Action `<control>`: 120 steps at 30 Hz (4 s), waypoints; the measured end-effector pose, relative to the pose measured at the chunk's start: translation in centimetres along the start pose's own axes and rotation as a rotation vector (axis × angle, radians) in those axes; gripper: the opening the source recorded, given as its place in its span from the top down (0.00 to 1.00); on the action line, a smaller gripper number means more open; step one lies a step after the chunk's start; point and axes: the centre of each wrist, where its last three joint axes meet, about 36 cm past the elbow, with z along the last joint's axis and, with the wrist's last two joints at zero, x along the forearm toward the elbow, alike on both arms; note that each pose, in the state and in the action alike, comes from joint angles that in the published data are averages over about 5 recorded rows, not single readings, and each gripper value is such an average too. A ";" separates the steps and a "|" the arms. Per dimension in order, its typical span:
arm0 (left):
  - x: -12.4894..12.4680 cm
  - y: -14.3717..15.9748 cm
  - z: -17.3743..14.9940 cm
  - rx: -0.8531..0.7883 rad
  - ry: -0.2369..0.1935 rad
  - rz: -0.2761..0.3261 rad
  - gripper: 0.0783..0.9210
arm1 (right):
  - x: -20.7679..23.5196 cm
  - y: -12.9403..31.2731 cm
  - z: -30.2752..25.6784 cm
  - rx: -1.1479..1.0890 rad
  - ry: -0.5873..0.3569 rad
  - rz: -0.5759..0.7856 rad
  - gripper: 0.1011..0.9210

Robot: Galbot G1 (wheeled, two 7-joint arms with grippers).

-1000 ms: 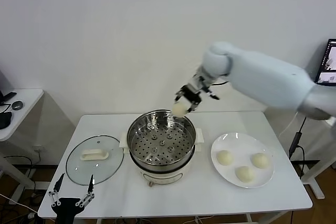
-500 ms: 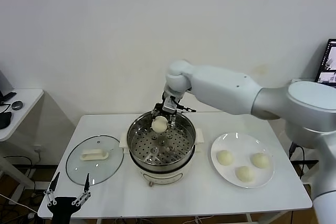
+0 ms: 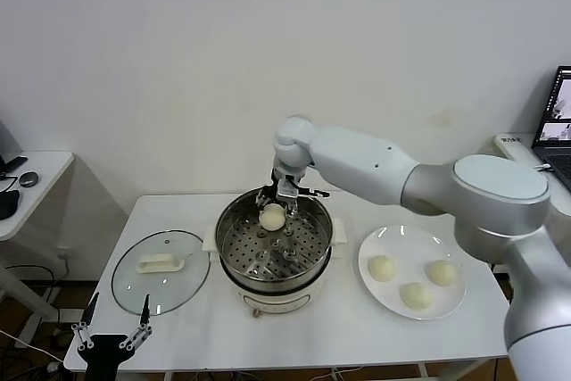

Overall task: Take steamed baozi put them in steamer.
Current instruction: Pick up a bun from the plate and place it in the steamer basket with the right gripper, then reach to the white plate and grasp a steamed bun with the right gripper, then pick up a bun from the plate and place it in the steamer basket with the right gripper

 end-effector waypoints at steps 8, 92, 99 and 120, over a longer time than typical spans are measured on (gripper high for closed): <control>0.0 0.0 -0.4 0.002 -0.008 0.001 0.12 | 5.7 2.3 0.8 -0.126 0.029 0.026 0.12; -1.1 1.0 -1.5 -0.013 -0.044 -0.019 0.12 | -2.7 30.8 -8.6 -1.368 0.131 -0.093 0.59; -1.7 0.8 -1.8 -0.008 -0.056 -0.003 0.12 | 3.8 29.1 -6.6 -1.375 0.167 -0.007 0.57; -3.5 1.2 -2.1 -0.011 -0.089 0.008 0.12 | 13.5 6.9 -7.6 -1.325 0.075 0.142 0.56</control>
